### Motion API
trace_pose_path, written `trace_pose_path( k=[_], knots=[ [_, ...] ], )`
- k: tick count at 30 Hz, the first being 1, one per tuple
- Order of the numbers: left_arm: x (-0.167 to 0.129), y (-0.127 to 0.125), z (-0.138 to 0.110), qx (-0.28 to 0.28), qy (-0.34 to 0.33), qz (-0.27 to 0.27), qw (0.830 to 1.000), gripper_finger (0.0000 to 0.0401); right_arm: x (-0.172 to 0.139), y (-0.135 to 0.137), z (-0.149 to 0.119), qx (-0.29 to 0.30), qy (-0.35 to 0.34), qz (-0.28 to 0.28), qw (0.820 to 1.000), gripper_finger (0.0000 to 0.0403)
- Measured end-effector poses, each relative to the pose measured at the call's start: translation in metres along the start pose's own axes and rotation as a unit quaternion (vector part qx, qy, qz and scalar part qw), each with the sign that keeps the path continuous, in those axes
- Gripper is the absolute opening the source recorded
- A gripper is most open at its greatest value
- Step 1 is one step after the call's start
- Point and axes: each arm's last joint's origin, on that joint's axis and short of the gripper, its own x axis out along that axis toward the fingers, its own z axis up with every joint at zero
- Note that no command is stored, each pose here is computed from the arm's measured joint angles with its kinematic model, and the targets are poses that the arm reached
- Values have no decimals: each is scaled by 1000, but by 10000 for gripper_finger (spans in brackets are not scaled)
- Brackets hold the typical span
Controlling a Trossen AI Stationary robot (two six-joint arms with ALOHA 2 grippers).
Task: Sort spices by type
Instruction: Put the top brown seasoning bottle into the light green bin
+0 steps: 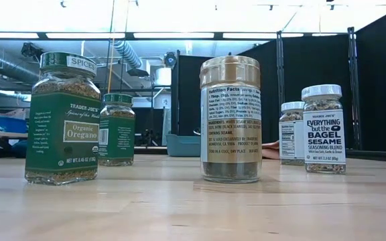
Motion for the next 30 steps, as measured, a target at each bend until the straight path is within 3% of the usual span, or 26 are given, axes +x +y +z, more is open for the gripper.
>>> trace_pose_path(
  k=[9,13,16,22,26,30],
  knots=[
    [-51,-30,12,9,25,12,1000,278,3,1,-1,-1,3,5,1000,346],
    [-53,-34,10,34,37,60,997,278,10,2,-6,-4,19,3,1000,346],
    [-36,-29,2,35,55,71,995,278,15,3,-9,-11,30,2,999,346],
    [8,-10,-38,22,90,56,994,278,22,4,-13,-14,44,2,999,346],
    [14,8,-79,4,101,81,992,278,23,5,-14,-4,48,14,999,346],
    [14,27,-114,-26,44,113,992,278,23,5,-14,2,49,18,999,346]
  ],
)
